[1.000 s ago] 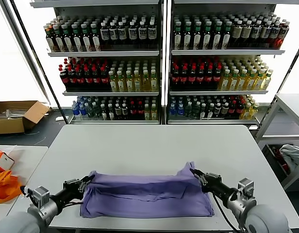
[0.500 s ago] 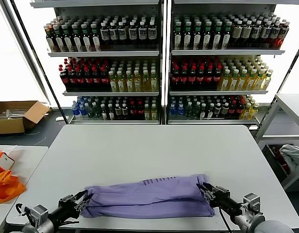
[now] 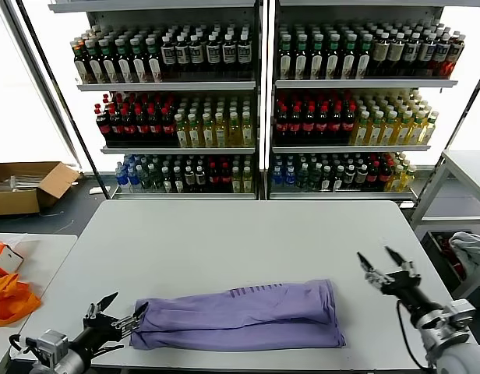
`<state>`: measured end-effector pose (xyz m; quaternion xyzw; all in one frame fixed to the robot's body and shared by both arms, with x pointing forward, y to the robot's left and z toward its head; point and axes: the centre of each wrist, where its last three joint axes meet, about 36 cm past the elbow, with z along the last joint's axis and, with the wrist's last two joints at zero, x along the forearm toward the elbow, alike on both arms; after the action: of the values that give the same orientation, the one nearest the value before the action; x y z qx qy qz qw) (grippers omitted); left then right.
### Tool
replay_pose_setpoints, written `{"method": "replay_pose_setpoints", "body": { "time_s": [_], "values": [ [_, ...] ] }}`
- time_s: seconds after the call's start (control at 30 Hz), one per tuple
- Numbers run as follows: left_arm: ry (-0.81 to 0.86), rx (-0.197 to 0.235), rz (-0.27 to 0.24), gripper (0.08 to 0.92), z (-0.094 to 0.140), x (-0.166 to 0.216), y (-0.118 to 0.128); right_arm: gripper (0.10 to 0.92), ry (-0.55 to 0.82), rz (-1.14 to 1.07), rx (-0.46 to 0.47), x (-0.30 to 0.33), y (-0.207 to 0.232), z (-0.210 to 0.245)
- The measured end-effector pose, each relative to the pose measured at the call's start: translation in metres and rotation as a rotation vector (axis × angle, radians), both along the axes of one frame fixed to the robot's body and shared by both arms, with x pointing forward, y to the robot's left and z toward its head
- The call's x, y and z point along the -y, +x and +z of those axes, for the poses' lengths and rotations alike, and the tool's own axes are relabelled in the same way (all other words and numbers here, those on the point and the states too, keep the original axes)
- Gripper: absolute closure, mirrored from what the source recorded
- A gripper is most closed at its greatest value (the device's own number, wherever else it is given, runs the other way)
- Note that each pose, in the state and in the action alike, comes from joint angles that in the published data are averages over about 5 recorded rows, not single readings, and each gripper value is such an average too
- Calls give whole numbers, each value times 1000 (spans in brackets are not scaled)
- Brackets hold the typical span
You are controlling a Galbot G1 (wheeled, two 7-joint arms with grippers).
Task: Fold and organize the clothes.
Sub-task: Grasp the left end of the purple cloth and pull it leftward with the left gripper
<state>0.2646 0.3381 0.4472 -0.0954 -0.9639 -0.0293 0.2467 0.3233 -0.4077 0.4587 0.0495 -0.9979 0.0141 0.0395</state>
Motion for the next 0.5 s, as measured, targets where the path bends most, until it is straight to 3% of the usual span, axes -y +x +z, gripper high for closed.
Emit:
{"method": "replay_pose_setpoints", "body": {
  "time_s": [0.27,0.5],
  "values": [
    [-69,-54,118,177,-21,26,-15,200,13,-72,75,14,-6,-1],
    [-91,-80,168,202,-35,43,-18,200,35,-106,114,22,-5,8]
  ]
}}
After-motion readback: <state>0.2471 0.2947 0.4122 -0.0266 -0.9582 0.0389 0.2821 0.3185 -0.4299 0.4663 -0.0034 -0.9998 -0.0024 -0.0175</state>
